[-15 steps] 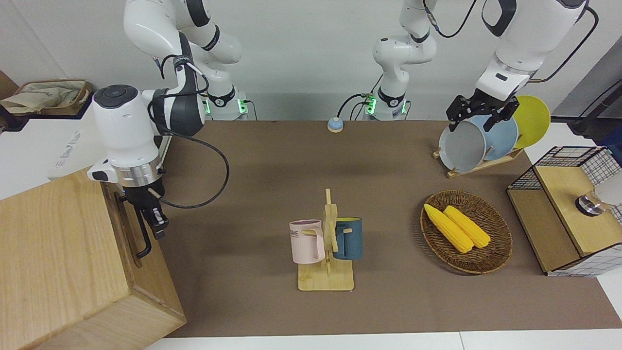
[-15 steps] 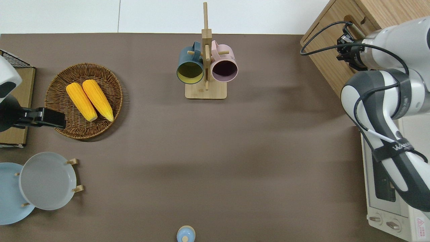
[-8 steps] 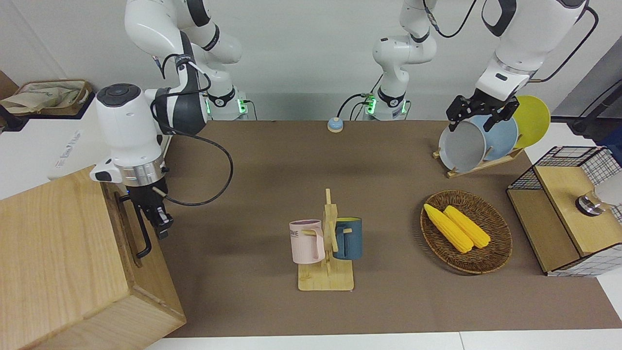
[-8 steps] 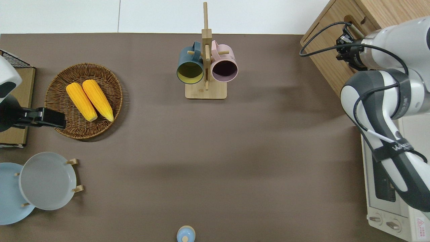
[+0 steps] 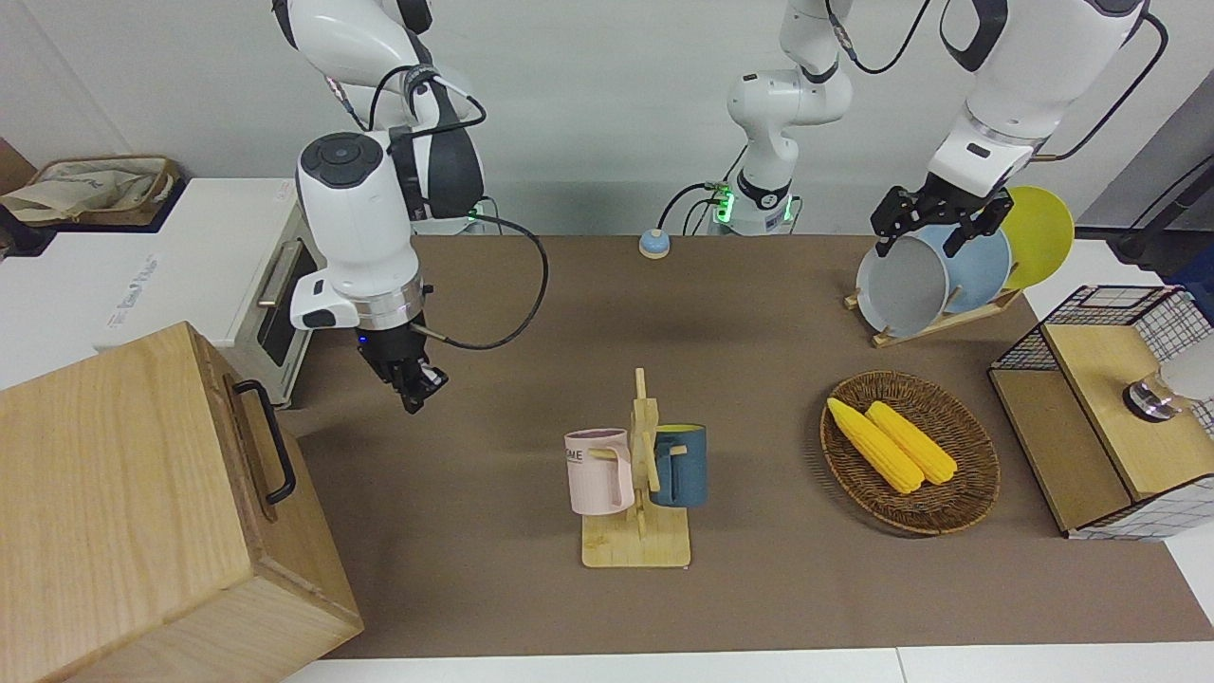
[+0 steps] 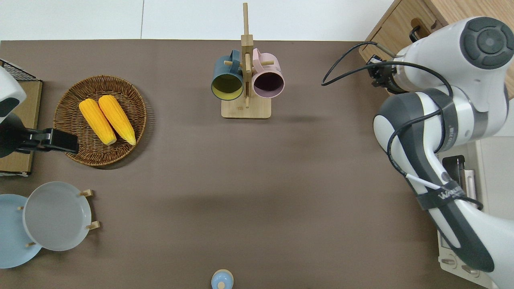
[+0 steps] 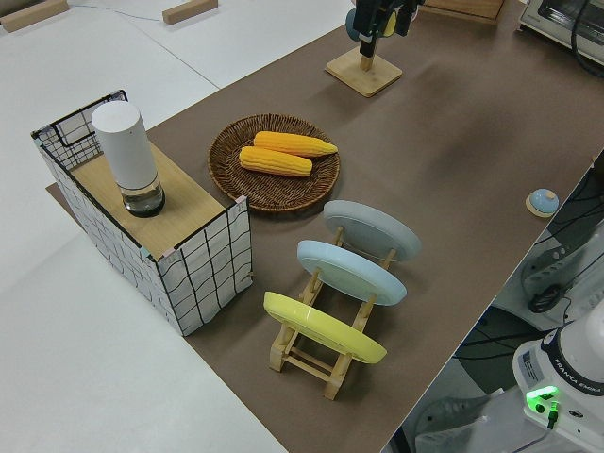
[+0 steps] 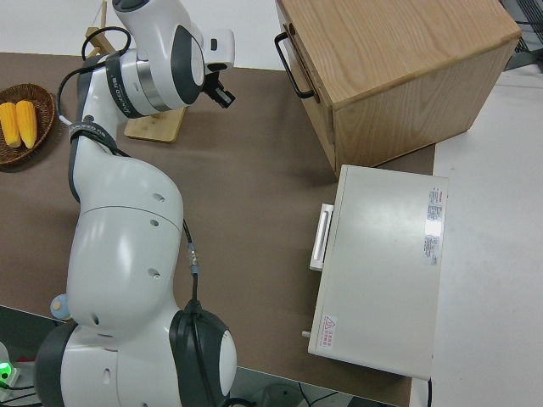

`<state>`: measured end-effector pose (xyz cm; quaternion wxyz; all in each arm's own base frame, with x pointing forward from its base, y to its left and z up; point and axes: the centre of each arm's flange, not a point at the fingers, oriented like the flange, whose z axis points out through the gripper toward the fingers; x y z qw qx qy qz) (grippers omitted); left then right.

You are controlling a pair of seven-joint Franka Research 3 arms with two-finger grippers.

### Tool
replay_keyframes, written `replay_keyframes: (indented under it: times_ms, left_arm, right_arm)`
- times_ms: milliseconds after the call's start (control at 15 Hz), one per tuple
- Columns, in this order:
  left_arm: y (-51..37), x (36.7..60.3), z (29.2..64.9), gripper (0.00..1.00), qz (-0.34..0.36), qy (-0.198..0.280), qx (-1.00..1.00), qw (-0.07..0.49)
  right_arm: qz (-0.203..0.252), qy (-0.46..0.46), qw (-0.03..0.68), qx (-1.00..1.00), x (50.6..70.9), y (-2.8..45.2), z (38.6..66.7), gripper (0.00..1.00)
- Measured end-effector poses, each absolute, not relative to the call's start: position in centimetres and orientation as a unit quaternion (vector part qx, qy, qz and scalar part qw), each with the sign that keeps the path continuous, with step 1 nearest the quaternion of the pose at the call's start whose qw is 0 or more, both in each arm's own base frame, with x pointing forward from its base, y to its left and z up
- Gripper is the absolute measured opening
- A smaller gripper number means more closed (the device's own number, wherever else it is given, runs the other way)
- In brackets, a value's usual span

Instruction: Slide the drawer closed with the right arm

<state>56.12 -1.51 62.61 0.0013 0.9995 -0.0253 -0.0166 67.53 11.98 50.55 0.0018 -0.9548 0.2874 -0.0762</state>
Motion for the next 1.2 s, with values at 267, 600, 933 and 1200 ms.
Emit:
replay_keyframes:
  times_ms: [267,600,933,1200]
  left_arm:
    - [-1.5,56.1,62.6,1.00,-0.017,-0.025,1.000,0.001]
    - [-1.5,56.1,62.6,1.00,-0.017,-0.025,1.000,0.001]
    - [-1.5,56.1,62.6,1.00,-0.017,-0.025,1.000,0.001]
    - [-1.5,56.1,62.6,1.00,-0.017,-0.025,1.000,0.001]
  right_arm:
    - [-0.033,0.216,-0.006,-0.976,65.0,12.2,53.3,0.01]
    - [-0.001,0.108,-0.015,-0.994,62.3,9.1,57.1,0.01]
    - [0.016,0.020,0.003,-1.000,61.0,6.1,58.9,0.01]
    - [0.018,-0.014,-0.002,-1.000,60.7,6.5,59.1,0.01]
